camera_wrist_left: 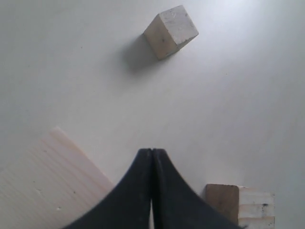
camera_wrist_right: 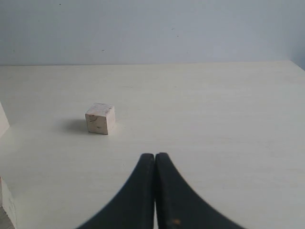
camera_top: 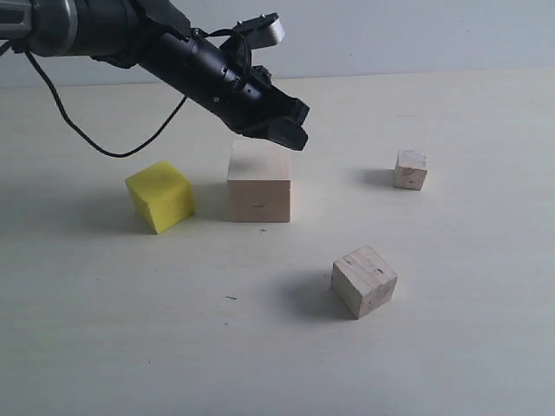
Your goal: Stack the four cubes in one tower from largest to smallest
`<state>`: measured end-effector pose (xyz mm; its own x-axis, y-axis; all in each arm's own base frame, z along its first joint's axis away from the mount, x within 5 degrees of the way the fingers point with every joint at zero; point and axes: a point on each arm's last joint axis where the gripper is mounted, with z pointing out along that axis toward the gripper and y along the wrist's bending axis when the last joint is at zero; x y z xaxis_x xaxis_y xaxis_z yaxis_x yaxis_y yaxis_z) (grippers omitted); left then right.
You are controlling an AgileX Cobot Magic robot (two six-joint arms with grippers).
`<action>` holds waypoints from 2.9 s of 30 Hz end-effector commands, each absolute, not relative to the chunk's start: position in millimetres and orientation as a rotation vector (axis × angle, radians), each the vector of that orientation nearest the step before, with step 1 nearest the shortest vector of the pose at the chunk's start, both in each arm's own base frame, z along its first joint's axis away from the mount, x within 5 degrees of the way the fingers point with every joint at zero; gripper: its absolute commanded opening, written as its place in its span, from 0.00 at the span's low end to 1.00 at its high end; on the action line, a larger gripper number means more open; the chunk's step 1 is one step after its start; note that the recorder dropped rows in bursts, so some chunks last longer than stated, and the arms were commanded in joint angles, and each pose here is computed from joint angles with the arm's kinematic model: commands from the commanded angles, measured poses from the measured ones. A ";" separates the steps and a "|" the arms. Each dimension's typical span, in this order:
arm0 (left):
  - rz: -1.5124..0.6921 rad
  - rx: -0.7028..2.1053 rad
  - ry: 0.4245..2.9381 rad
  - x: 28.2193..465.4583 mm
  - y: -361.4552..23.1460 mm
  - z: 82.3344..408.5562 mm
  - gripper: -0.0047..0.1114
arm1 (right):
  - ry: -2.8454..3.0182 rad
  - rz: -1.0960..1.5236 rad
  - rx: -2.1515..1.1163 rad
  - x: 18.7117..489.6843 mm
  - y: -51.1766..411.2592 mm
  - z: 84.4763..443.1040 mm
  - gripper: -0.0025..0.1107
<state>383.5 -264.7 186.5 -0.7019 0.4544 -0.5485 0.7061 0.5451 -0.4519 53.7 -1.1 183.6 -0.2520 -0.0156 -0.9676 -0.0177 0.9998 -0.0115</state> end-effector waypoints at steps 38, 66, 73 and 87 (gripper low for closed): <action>0.136 1.333 2.535 345.5 -173.7 203.8 0.70 | 1.814 -0.003 -0.035 53.9 -0.9 183.3 0.02; 0.087 1.293 2.625 367.5 -170.2 137.4 0.70 | 1.814 -0.003 -0.035 53.9 -0.9 183.3 0.02; 0.089 1.321 2.611 369.3 -171.2 131.1 0.69 | 1.814 -0.003 -0.035 53.9 -0.9 183.3 0.02; 0.167 1.364 2.653 370.4 -166.5 189.4 0.04 | 1.814 -0.003 -0.035 53.9 -0.9 183.3 0.02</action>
<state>371.8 -169.6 157.1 -0.5763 0.8133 -0.0801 0.8003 0.5815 0.1464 53.7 -1.1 183.6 -0.2520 -0.0156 -0.9676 -0.0177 0.9998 -0.0115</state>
